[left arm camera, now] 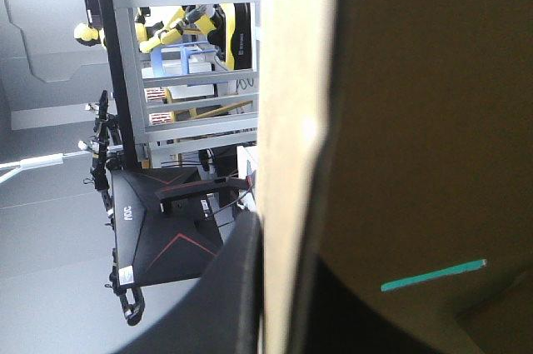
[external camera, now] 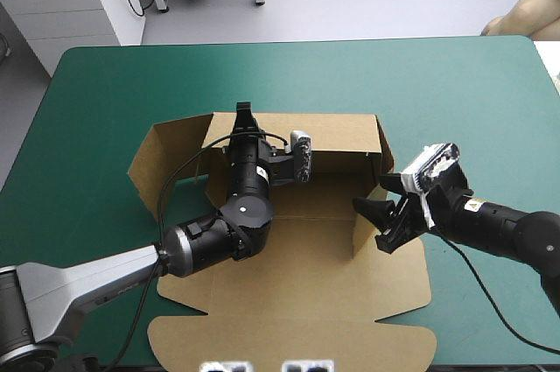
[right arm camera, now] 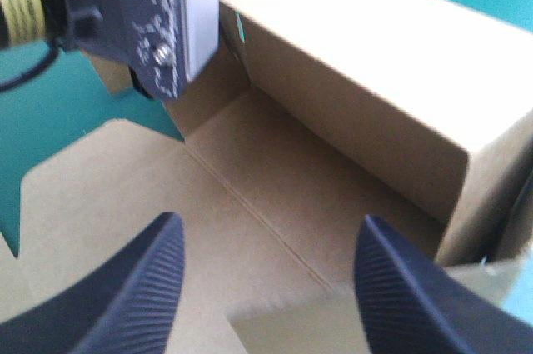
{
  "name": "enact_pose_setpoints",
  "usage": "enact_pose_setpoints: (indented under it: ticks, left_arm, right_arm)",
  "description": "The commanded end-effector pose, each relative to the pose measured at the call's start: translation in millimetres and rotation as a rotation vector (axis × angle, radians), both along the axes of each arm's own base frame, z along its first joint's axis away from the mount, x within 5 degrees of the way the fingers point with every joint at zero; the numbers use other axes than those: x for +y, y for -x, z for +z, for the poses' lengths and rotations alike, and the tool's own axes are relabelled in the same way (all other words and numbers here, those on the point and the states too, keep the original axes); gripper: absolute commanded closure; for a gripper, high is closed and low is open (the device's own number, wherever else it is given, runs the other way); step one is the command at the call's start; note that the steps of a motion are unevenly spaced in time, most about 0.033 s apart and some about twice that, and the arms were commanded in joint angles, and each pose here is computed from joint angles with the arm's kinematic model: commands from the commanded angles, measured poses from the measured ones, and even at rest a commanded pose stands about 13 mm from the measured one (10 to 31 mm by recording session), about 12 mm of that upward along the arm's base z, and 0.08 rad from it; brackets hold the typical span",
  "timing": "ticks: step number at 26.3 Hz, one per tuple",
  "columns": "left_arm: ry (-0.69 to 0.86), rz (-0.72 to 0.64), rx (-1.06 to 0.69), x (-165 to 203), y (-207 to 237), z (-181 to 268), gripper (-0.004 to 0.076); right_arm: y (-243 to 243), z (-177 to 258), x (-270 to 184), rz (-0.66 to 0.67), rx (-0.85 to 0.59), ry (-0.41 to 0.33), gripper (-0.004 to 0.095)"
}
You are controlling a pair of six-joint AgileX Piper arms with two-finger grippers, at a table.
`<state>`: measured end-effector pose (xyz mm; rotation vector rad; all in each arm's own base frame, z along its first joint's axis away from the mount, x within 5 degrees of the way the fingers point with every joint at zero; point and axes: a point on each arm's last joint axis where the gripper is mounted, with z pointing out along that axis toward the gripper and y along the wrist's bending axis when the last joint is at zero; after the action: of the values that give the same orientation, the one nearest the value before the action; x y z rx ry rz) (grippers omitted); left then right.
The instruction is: Fold the box
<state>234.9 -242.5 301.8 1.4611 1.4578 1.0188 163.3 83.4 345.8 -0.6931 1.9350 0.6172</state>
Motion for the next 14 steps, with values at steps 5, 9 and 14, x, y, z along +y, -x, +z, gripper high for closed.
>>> enact_pose_setpoints:
  ticks: [5,9,14]
  left_arm:
    - [0.043,-0.002,-0.084,4.1,2.0,25.3,0.0732]
    - [0.043,-0.002,-0.084,4.1,2.0,25.3,0.0732]
    - [0.042,0.002,-0.085,4.4,2.0,25.4,0.0732]
  right_arm:
    - [-4.7,57.8,-9.4,-0.196,-0.171,-0.214,0.0923]
    - [-15.6,72.5,-18.8,-0.351,-0.195,-0.324,0.0926]
    - [-40.7,84.2,-17.1,-0.399,-0.138,-0.303,0.0926]
